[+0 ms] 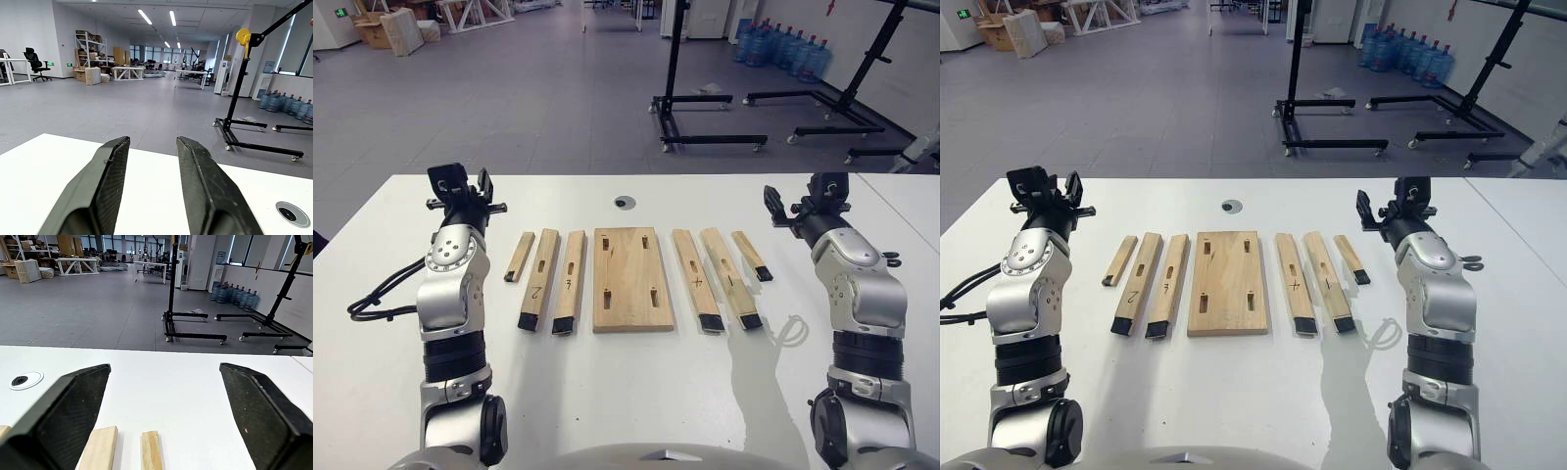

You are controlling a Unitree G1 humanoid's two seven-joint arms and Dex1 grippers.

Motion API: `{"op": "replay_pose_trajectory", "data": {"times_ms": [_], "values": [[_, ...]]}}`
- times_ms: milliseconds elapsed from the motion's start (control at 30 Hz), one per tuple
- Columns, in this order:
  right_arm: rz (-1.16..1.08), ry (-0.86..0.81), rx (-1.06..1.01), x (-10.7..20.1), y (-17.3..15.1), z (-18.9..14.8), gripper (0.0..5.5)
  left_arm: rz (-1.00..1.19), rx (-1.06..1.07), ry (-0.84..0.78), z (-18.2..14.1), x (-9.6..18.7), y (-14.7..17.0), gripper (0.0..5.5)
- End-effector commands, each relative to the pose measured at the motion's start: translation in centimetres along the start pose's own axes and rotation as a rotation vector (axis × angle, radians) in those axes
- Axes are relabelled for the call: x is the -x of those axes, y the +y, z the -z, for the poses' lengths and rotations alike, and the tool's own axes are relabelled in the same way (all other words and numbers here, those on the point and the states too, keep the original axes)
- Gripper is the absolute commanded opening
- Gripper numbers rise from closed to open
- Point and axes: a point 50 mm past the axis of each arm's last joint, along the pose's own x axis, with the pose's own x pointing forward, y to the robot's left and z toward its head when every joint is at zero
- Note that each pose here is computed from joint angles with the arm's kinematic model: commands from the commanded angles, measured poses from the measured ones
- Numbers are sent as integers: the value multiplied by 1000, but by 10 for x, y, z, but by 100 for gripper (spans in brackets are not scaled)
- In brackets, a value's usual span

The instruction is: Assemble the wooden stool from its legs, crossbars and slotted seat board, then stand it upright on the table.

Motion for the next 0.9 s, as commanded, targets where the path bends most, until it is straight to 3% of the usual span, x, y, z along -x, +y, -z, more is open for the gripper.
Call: {"op": "replay_pose_trajectory", "data": {"times_ms": [33,900], "values": [[-6,-1,3,-2,4,-2,411,-14,-3,2,3,-1,-1,173],[-17,23,12,-2,7,10,411,-17,-62,0,12,-3,-1,173]]}}
